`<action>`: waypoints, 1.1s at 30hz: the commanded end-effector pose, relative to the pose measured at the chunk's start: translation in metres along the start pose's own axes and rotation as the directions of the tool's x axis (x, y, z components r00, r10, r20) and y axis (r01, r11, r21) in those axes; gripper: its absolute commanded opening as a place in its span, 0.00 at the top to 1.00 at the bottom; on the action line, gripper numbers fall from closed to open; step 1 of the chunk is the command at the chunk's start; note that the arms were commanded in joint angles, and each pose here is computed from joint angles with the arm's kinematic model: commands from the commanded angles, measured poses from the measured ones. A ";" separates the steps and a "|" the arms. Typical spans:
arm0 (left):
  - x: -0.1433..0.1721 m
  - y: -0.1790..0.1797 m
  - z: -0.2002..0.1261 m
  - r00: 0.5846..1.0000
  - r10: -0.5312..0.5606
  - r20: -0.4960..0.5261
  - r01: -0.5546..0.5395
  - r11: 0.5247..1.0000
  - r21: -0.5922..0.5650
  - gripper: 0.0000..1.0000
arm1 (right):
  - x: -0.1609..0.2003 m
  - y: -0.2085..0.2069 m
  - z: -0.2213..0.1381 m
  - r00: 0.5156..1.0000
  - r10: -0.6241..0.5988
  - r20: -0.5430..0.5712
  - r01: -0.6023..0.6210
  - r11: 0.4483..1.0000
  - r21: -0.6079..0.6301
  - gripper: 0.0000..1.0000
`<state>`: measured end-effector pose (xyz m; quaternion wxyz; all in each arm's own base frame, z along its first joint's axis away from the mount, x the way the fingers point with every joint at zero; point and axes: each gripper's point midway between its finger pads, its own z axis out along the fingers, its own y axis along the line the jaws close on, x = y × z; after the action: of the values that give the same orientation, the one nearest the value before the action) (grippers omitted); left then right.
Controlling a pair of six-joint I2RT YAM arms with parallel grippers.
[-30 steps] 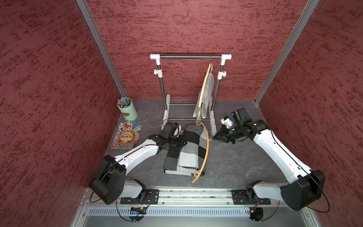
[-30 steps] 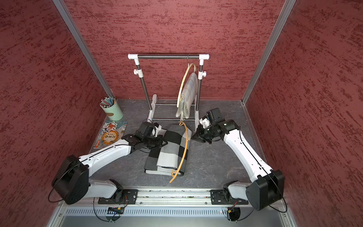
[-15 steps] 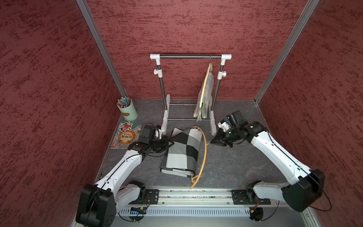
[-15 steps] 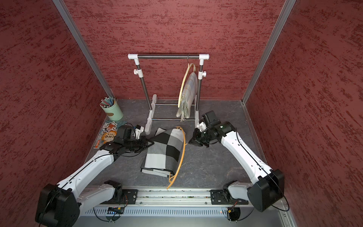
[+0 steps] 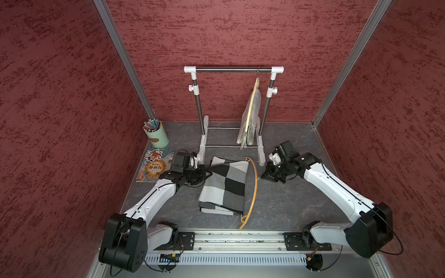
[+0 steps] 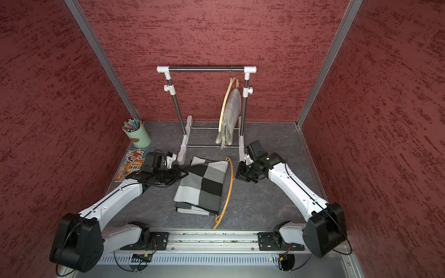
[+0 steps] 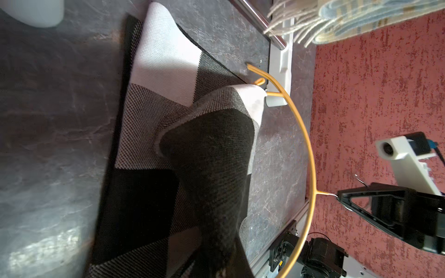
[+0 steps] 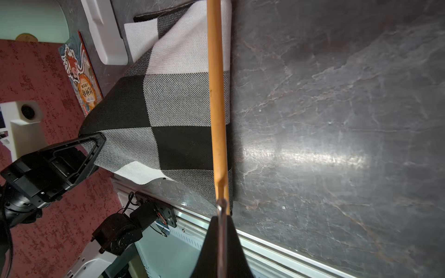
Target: Hang the scarf on the hanger
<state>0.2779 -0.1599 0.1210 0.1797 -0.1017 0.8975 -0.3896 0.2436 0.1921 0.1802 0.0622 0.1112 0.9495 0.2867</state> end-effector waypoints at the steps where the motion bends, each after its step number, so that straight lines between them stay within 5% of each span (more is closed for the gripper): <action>1: -0.013 0.010 0.008 0.999 0.035 0.032 -0.034 0.999 -0.021 1.00 | 0.000 0.014 -0.048 0.996 -0.049 0.070 0.048 0.999 0.017 1.00; 8: 0.006 0.019 0.034 0.999 -0.034 -0.014 0.035 0.998 0.056 1.00 | 0.021 0.063 -0.123 0.996 -0.082 0.037 0.084 0.993 -0.085 1.00; 18: 0.025 -0.064 0.040 0.999 0.003 -0.051 0.012 0.957 0.290 1.00 | 0.046 0.098 -0.193 0.991 -0.133 -0.005 0.131 0.982 -0.134 1.00; 23: 0.031 -0.087 0.040 0.997 0.021 -0.069 0.002 0.946 0.324 1.00 | 0.053 0.108 -0.196 0.991 -0.113 -0.065 0.100 0.978 -0.181 1.00; 33: 0.051 -0.068 0.059 0.995 -0.014 -0.096 0.040 0.961 0.274 1.00 | 0.060 0.114 -0.209 0.992 -0.117 -0.039 0.106 0.970 -0.220 1.00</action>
<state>0.2571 -0.2576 0.1298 0.1382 -0.0653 0.8392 -0.5218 0.2062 0.1946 0.4036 0.1081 0.0430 0.9216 0.3703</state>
